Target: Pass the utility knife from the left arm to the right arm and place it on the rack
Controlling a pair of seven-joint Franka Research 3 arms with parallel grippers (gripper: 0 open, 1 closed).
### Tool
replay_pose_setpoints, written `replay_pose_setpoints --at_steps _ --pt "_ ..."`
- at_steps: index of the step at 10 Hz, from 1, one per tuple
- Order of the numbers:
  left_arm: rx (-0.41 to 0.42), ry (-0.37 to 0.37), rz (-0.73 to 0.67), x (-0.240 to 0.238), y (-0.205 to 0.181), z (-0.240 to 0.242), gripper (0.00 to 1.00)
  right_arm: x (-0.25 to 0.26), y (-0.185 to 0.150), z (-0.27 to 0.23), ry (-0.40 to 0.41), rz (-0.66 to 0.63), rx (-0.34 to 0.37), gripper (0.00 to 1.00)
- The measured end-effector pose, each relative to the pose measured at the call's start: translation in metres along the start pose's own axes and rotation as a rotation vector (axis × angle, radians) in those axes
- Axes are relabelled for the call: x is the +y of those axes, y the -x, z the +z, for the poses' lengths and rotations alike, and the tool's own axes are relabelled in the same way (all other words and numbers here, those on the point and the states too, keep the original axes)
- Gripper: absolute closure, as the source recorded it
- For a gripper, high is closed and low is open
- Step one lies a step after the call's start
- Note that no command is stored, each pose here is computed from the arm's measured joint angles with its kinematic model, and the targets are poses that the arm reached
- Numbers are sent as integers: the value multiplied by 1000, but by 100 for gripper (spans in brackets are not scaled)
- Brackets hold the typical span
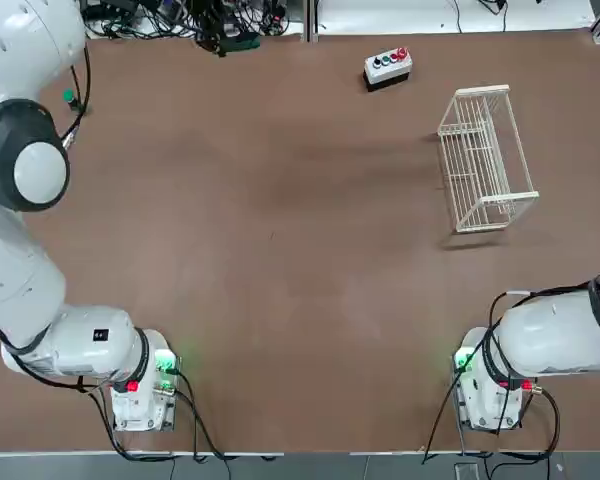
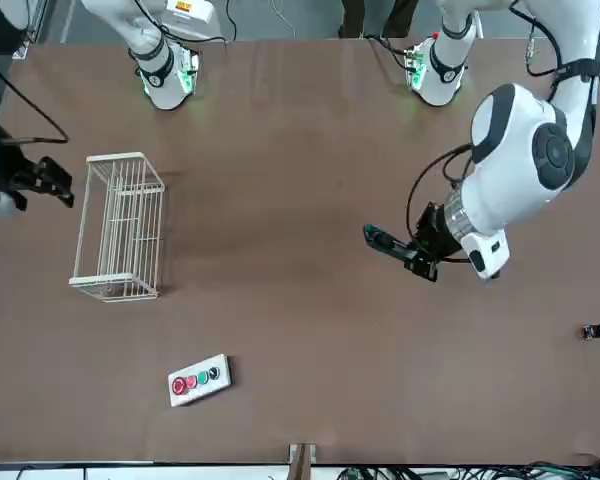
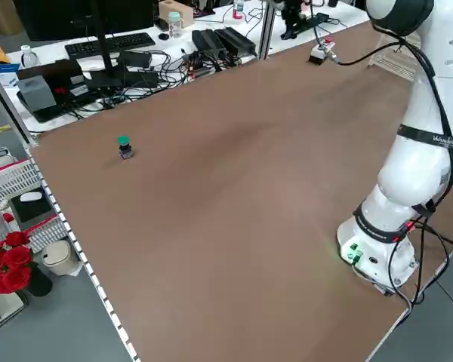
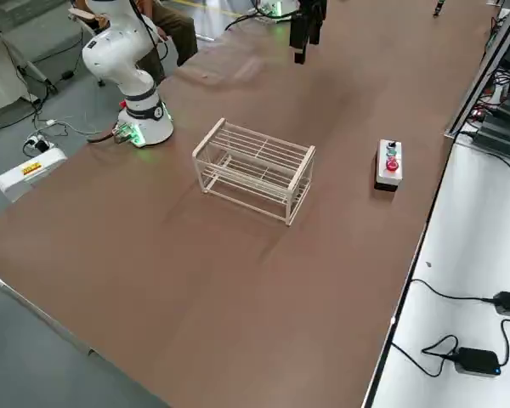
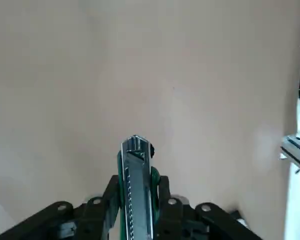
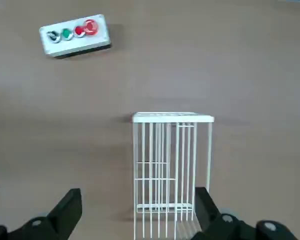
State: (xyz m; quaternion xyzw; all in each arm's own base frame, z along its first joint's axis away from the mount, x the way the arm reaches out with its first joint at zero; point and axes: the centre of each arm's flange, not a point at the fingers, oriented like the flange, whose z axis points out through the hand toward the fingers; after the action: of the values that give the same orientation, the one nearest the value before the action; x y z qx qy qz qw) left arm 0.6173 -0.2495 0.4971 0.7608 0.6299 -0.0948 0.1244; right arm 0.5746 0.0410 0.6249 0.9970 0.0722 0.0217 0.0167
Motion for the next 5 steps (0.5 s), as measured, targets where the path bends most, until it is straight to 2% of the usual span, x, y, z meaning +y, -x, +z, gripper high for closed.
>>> replay_pose_setpoints --at_steps 3,5 --pt "-174 -41 -119 -10 65 -1 66 -42 -2 -2 -7 -319 5 0" --pt "-258 -64 -148 -14 96 1 66 -96 0 -8 -15 -500 23 0"
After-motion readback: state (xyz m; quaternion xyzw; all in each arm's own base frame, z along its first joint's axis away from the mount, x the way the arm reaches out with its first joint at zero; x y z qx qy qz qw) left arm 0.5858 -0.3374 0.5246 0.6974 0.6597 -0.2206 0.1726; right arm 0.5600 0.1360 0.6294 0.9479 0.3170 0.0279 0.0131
